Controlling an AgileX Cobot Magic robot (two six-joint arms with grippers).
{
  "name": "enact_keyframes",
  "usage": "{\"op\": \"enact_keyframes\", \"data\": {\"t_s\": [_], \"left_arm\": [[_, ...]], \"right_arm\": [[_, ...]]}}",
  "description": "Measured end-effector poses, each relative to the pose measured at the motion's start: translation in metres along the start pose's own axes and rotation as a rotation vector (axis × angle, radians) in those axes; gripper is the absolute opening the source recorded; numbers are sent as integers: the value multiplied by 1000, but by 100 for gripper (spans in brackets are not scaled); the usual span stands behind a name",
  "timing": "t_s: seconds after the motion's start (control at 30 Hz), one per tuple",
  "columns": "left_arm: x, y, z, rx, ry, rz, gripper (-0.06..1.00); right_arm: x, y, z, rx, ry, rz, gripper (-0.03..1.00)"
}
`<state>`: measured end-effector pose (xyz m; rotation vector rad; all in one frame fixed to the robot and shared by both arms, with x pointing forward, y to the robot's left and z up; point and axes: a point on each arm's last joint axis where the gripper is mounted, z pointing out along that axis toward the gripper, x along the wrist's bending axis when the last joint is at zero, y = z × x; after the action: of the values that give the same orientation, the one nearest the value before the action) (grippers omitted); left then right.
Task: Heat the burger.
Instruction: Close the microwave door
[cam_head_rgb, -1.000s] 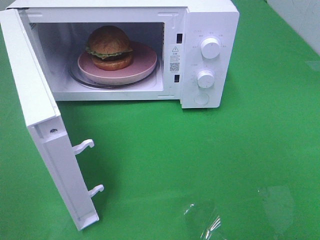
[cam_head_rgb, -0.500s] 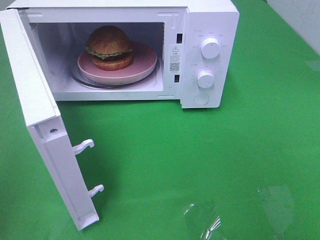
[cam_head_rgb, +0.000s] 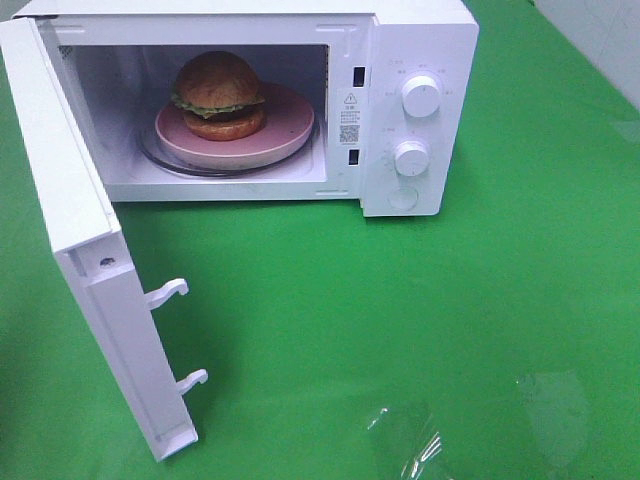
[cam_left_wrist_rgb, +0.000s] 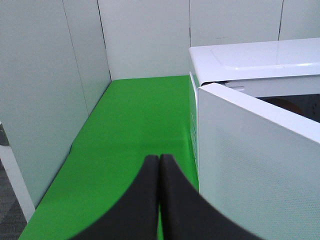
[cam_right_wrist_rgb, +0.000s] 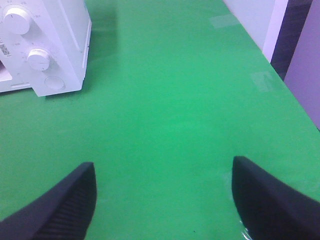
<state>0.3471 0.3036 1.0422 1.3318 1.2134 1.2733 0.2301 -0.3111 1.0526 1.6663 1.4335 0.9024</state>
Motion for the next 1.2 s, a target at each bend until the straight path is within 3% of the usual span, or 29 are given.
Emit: {"op": "enact_keyframes", "data": {"t_s": [0.57, 0.77, 0.97, 1.2], "left_arm": [[-6, -42, 64, 98, -24, -20, 0], [-20, -60, 85, 105, -152, -2, 0], [-26, -71, 98, 84, -199, -29, 0], [-52, -85, 112, 117, -314, -19, 0]], "right_arm": [[0, 0, 0, 0, 0, 0, 73], [0, 0, 0, 0, 0, 0, 73], [0, 0, 0, 0, 0, 0, 73], [0, 0, 0, 0, 0, 0, 73]]}}
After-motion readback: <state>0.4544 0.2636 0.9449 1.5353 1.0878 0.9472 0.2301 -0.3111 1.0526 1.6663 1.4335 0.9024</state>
